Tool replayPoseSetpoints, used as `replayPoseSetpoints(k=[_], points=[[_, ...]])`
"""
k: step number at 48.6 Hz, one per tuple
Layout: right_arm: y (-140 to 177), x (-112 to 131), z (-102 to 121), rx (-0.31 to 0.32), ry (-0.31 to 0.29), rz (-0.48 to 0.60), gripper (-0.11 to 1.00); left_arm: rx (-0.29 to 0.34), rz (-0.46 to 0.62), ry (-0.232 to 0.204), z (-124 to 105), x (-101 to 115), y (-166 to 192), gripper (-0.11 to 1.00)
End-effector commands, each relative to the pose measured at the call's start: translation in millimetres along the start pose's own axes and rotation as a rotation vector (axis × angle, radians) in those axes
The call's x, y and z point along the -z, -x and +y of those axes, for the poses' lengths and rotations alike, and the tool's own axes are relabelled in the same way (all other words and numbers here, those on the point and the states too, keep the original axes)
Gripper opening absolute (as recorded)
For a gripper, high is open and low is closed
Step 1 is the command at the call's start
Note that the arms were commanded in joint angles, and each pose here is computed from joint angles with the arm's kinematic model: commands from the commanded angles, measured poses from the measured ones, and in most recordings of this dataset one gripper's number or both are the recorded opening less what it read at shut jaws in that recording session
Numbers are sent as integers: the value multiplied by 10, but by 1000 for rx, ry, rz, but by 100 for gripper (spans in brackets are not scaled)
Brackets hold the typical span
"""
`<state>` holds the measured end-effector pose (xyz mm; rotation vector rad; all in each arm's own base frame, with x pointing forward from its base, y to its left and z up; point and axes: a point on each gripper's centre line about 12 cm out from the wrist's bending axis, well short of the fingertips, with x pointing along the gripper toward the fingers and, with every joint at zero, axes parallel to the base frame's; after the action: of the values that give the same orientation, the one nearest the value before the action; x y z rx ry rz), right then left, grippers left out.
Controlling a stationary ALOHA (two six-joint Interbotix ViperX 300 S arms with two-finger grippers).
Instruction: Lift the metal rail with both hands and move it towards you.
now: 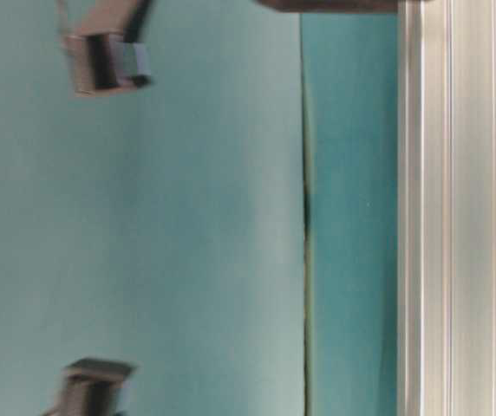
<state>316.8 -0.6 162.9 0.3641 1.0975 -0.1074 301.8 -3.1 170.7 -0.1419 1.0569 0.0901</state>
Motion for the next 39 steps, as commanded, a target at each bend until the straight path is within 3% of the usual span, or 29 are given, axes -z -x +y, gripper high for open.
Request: replayPoseSetpoints(k=[1,25,39], points=[[134,-88,19,-11,7,-56,99,12,-60,1,-20,-99,193,99],[706,-171,81,-45,61,-254,99,49,-272,3,-28,-211,746,99],[1004,-227,104,-59,131,-451,99,79,-432,4,-35,-258,1049,99]])
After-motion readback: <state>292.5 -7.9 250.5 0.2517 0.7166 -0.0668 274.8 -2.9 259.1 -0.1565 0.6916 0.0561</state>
